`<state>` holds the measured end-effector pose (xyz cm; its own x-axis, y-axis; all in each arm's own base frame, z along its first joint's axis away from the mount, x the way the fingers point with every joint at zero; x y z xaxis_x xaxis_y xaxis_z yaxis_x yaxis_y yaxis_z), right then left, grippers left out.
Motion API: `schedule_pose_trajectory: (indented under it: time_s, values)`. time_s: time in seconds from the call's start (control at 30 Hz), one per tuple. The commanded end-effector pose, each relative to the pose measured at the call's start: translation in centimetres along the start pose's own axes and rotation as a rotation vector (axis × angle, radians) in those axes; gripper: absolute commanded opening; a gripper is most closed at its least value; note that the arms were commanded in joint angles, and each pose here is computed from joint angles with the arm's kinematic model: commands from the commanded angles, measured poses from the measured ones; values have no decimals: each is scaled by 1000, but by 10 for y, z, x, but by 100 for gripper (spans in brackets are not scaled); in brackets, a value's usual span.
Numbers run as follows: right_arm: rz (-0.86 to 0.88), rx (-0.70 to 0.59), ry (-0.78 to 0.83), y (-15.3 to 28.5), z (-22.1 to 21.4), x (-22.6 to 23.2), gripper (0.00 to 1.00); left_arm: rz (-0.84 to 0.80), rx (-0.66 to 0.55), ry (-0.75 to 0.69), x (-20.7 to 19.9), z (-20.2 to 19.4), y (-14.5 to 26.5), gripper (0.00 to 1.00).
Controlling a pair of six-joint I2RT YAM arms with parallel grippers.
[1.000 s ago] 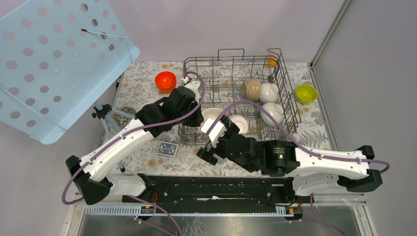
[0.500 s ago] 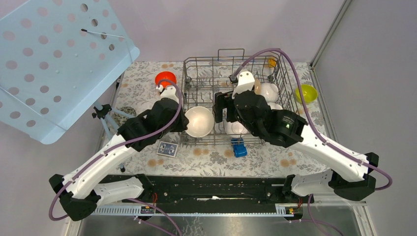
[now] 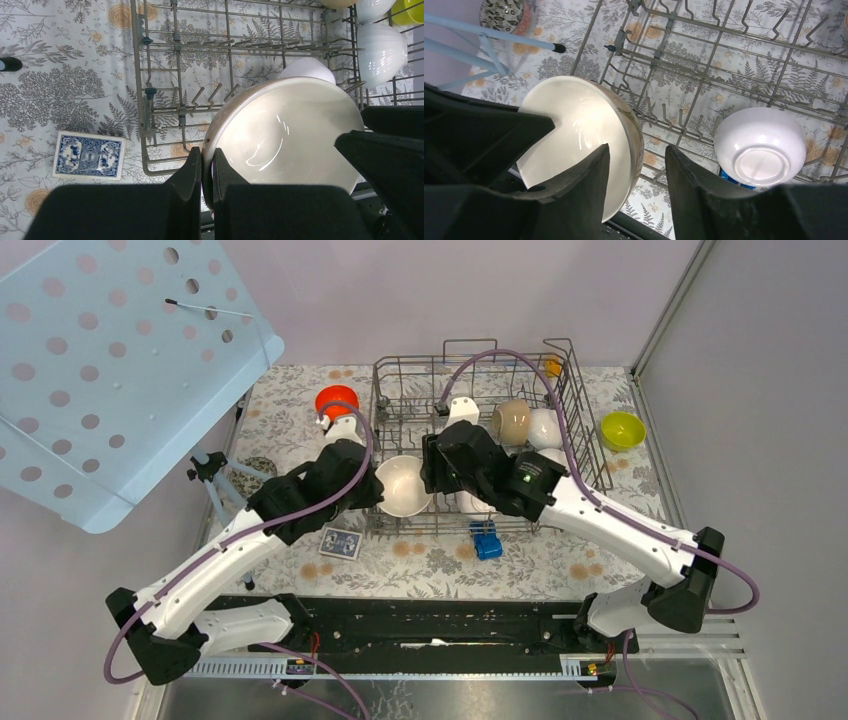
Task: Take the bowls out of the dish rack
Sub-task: Place the bowl at the center of the board.
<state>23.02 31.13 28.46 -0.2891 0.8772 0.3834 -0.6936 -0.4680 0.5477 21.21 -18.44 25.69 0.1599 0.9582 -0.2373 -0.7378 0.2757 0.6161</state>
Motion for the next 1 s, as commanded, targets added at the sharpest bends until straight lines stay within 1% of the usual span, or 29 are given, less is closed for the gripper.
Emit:
schedule_pose_trajectory:
  time_s: [0.0,0.1,0.37,0.43,0.6,0.7,0.83,0.87,0.9,0.97]
  values:
    - [1,-15,-34,-9,3,1,49,-36,-84,110,-14,27,5,0]
    - [-18,-4,-22,-15,-1,-3,46,-24,-61,113,-14,24,2,0]
    - [-50,33,16,-25,-12,-11,27,-18,-50,121,-15,22,-1,0]
    - [-50,41,22,-26,-15,-11,25,-16,-48,120,-15,21,-3,0]
    - [-55,62,28,-30,-20,-13,25,-16,-46,119,-17,23,-4,0]
    - [-56,72,38,-31,-22,-13,23,-18,-43,117,-18,23,-5,0]
    - [-70,80,43,-31,-25,-16,33,-9,-48,119,-17,24,-6,0]
    - [-73,81,46,-31,-26,-17,34,-8,-49,120,-17,25,-5,0]
    - [-75,82,49,-31,-26,-18,34,-9,-50,119,-18,25,-5,0]
    - [-75,82,51,-31,-27,-19,30,-8,-51,118,-18,25,-5,0]
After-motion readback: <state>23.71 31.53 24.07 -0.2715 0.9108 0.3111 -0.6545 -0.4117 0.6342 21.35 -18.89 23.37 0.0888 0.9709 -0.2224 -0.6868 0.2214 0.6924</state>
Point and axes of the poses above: each gripper's point midway between its finger pads, its own y axis back along the fingers, its own x axis along the line the jaws close on, z = x × y, the point moved 2 cm from there along y, back along the fingers, and after that the axes turned 9 degrees about -y, right-handed, at the moved point
